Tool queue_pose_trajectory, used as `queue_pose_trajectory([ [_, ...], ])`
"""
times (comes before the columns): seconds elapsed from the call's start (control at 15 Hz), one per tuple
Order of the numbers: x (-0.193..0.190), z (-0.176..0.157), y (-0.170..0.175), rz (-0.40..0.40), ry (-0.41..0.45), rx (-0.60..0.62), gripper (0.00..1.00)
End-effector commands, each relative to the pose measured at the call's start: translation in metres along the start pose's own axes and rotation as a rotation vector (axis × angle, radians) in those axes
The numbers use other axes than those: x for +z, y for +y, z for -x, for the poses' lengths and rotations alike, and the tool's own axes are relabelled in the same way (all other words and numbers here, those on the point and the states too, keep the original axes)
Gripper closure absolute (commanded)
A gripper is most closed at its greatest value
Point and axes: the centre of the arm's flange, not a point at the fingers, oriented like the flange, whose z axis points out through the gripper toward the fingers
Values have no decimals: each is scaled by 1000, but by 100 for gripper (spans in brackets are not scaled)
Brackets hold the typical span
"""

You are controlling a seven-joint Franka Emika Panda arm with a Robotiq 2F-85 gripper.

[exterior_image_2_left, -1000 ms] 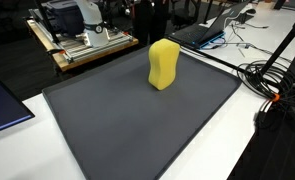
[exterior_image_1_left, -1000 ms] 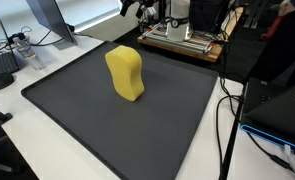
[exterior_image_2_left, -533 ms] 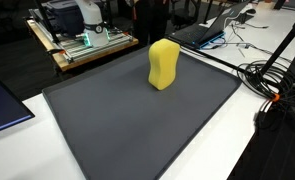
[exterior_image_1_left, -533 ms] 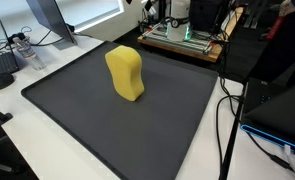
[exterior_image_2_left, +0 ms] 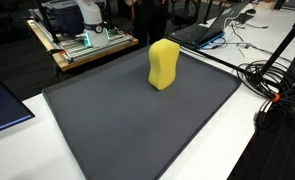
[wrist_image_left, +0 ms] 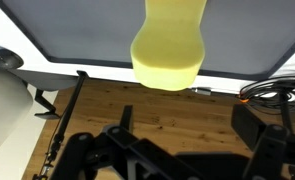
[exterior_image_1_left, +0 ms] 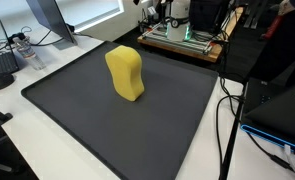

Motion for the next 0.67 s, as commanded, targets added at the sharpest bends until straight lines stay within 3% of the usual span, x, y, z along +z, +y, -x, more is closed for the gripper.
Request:
queue_pose_trajectory([
  [0.0, -6, -51, -36, -2, -98, 27, 0],
  [0.27, 3, -92, -55, 47, -207, 131, 0],
  [0.6, 23, -134, -66, 124, -275, 273, 0],
])
